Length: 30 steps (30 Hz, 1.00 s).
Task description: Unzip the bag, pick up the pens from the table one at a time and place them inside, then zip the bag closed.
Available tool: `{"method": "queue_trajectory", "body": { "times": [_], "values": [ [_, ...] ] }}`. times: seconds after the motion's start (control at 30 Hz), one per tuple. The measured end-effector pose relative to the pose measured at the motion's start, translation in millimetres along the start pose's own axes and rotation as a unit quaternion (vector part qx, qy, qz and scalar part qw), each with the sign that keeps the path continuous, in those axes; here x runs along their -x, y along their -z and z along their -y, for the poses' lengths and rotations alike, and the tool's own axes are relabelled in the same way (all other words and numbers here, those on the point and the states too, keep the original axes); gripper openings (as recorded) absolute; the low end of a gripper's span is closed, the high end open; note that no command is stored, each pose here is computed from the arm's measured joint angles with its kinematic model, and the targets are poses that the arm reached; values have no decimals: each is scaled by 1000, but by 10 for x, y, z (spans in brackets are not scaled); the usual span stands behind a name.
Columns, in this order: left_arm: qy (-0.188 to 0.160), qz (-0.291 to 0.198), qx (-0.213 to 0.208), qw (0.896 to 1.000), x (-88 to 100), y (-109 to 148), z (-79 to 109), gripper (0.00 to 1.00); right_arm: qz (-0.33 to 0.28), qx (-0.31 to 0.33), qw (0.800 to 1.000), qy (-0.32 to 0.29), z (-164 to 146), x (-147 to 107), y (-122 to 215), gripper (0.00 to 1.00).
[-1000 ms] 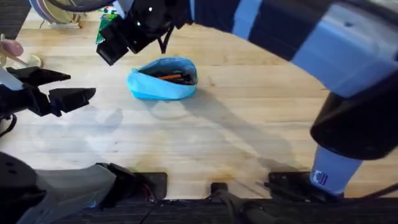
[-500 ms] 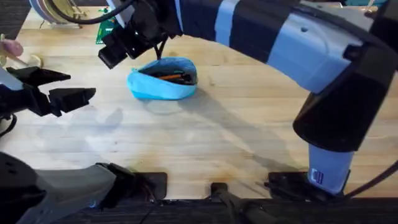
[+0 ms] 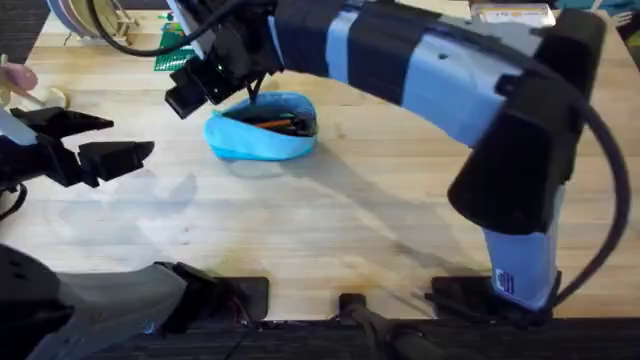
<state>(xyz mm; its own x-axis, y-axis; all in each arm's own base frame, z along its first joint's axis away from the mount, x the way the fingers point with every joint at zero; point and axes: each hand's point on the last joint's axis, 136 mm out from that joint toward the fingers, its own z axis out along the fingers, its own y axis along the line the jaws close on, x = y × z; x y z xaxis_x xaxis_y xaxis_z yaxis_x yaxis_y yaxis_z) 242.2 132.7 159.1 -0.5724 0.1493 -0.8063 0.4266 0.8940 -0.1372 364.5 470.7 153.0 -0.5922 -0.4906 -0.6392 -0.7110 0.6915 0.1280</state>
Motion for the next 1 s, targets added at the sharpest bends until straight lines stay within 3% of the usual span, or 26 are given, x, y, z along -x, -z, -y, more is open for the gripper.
{"method": "queue_trajectory", "body": {
  "times": [0.5, 0.77, 1.0],
  "values": [
    [0, 0, 0, 1000, 0, 0, 0, 993, -14, -1, 1000, -18, -16, -101, -126, 907],
    [0, 0, 0, 1000, 0, 0, 0, 993, -41, 8, 999, -17, -103, -278, -271, 830],
    [0, 0, 0, 1000, 0, 0, 0, 993, -52, 11, 998, -17, -116, -336, -273, 696]
  ]
}}
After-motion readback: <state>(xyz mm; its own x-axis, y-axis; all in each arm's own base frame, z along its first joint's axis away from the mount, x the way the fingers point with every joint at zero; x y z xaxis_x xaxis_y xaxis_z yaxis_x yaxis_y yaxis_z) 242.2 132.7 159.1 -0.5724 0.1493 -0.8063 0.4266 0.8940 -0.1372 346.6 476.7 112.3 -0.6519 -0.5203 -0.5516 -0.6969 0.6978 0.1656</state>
